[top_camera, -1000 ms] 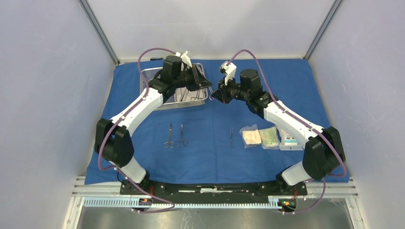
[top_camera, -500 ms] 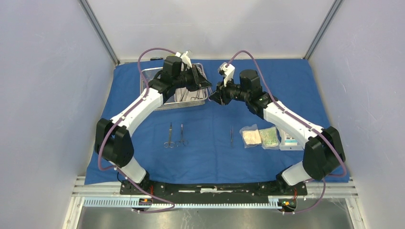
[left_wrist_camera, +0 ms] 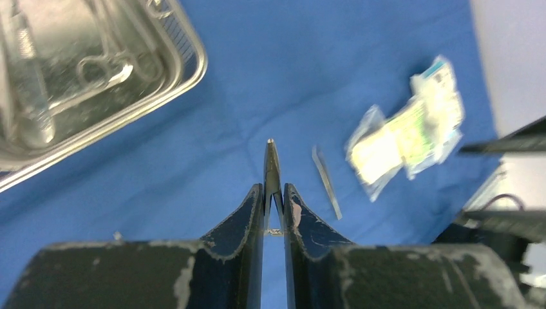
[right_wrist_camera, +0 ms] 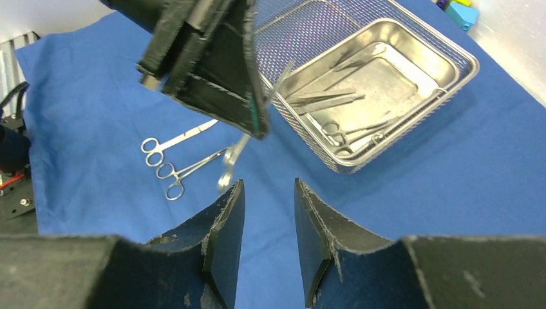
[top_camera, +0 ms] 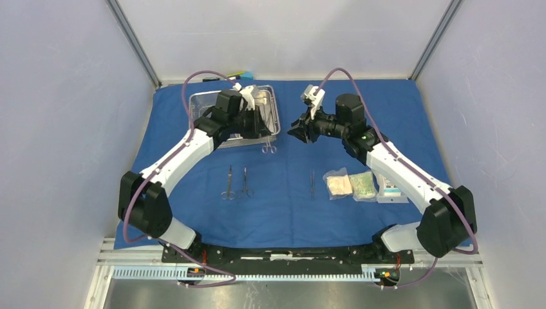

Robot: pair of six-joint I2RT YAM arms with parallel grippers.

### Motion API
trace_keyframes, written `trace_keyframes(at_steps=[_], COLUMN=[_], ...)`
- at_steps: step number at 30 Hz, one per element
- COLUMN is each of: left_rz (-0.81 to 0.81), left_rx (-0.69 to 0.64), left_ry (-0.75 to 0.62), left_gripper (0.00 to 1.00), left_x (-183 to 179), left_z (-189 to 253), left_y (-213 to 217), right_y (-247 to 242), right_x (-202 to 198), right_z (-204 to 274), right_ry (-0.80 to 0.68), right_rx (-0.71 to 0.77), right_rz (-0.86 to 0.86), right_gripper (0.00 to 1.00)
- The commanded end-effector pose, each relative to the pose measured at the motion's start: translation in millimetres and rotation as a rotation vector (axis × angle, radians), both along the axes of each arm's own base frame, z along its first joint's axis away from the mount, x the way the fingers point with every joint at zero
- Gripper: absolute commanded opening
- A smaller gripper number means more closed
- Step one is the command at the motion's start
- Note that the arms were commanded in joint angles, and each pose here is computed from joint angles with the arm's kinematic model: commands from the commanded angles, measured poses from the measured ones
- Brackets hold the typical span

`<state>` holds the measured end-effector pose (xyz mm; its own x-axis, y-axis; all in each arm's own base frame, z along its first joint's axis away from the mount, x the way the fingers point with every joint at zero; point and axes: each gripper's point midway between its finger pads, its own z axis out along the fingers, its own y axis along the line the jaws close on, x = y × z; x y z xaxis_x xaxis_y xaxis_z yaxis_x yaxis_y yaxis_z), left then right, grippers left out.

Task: Open and lay out the surgical kit
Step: Place the medical item in the surgical kit.

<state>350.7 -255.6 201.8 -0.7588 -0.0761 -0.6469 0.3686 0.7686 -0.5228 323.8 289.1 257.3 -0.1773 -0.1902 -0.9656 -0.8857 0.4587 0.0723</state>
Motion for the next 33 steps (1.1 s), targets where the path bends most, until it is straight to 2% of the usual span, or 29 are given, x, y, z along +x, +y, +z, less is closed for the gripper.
trace_keyframes(at_steps=[1,6,11,16,23,33], left_rz=[-0.064,-0.155,-0.181,-0.146,-0.189,-0.195], left_rx=[0.203,0.382,0.489,0.523,0.578,0.585], left_ry=[-0.05,0.023,0.137,0.223,0.384,0.504], left_gripper=[0.12,0.14,0.13,0.12,0.09,0.12], left_x=[-28,-67,-97,-99,-111,-108], left_z=[-18,-53,-86,-98,-129,-148], left_y=[42,81,125,156,185,197], right_y=[-18,-37,-55,-63,-66,-66], right_x=[-4,-1,2,5,9,12], right_z=[1,-10,-22,-29,-39,-46], right_ry=[-0.057,-0.08,-0.079,-0.071,-0.045,-0.024], right_rx=[-0.024,-0.059,-0.069,-0.052,-0.048,-0.044], right_rz=[-0.005,-0.05,-0.096,-0.117,-0.128,-0.128], right_gripper=[0.41,0.41,0.42,0.42,0.43,0.44])
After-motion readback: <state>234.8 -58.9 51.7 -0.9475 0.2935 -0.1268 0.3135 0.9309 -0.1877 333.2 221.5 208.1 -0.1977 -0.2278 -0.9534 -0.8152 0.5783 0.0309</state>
